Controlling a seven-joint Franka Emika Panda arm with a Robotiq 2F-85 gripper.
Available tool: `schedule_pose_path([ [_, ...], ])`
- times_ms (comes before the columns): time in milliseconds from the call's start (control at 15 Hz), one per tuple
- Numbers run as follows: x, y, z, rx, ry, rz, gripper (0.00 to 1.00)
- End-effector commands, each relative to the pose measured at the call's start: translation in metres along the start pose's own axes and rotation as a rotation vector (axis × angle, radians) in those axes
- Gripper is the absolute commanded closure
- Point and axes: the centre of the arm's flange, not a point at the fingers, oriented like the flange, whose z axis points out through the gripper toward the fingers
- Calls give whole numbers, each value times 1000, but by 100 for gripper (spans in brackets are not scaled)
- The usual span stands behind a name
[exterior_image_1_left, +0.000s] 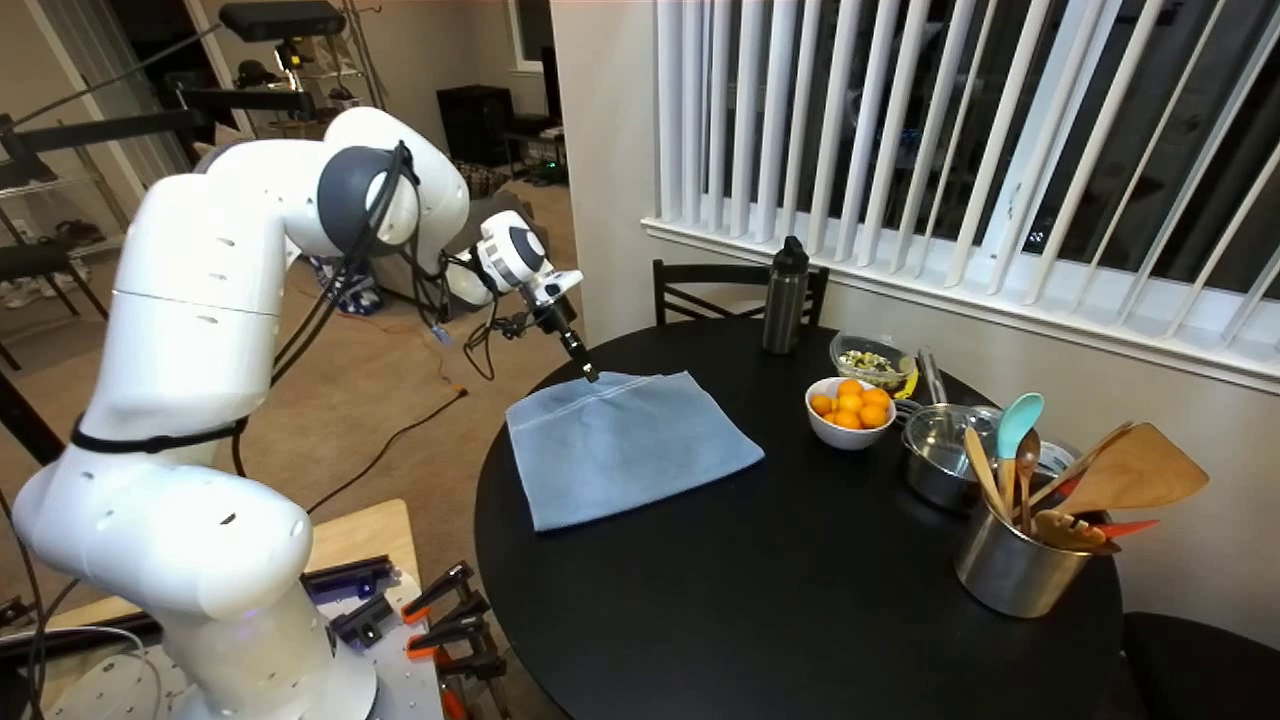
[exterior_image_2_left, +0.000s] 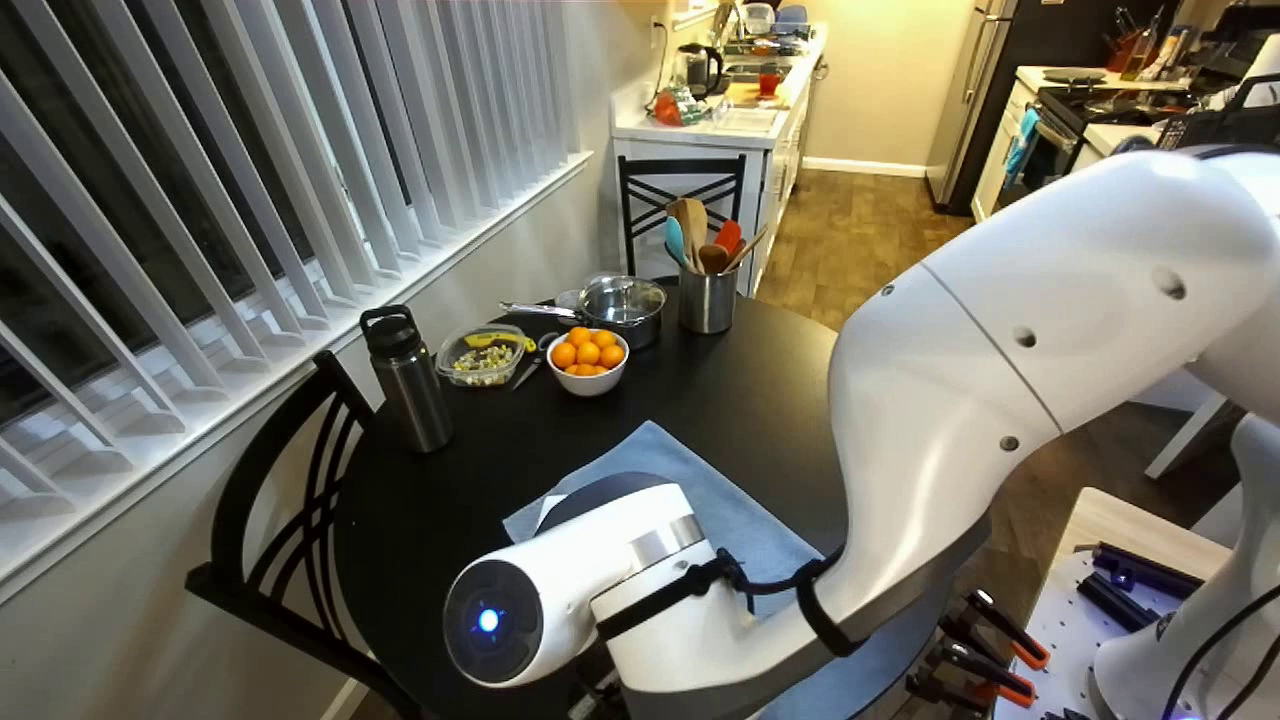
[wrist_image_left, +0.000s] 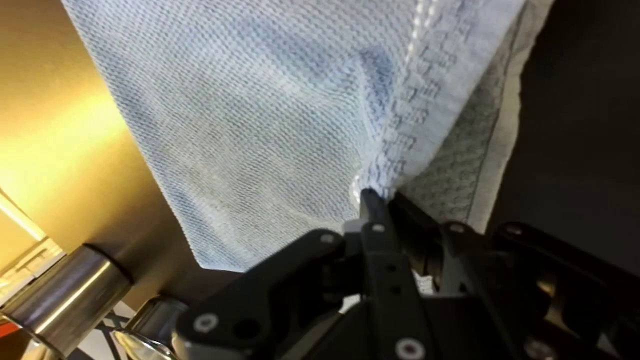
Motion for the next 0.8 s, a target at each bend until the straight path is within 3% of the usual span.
schedule_pose_path([
  [0, -16, 47, 2, -31, -20, 38, 96],
  [400, -18, 95, 33, -140, -88, 94, 97],
  [733, -10, 143, 35, -311, -46, 147, 97],
])
